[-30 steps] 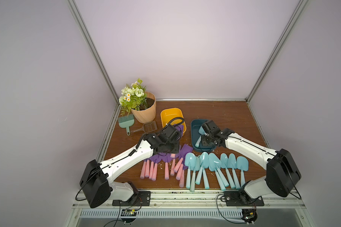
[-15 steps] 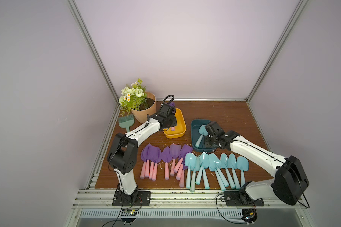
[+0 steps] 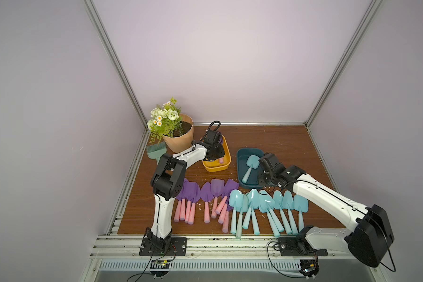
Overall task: Sort the small shovels by color and place them into the storage box
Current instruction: Place the shovel in the storage box.
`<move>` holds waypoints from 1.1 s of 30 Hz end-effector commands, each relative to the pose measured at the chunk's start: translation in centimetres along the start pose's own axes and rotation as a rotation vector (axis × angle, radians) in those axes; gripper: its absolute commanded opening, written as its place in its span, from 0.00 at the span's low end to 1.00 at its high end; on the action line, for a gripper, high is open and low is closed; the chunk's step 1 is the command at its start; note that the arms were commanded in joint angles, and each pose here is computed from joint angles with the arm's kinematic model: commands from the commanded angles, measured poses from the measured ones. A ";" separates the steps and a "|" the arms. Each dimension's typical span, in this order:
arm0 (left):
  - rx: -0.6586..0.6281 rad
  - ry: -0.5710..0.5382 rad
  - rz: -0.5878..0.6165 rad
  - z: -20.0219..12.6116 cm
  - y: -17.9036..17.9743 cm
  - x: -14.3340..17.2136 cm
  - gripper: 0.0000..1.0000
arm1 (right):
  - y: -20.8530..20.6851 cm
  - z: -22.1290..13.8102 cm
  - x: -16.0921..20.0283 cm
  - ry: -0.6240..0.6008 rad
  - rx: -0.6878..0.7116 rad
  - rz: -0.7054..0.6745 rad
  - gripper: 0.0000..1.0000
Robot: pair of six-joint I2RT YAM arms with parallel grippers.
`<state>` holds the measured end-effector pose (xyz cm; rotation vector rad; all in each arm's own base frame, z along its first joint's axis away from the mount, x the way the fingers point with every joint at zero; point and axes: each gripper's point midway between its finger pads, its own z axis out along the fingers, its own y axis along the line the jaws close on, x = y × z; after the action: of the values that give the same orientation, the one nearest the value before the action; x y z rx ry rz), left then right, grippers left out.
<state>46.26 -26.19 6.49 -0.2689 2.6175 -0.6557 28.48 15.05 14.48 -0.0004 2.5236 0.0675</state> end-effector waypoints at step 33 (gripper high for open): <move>0.043 -0.188 0.203 -12.0 -5.4 1.3 0.59 | -1.1 0.1 10.7 0.190 -0.055 0.016 0.47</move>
<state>41.17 -26.69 17.67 -0.0761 2.4387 -0.6145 21.50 14.72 8.87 -0.0319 2.6606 0.1478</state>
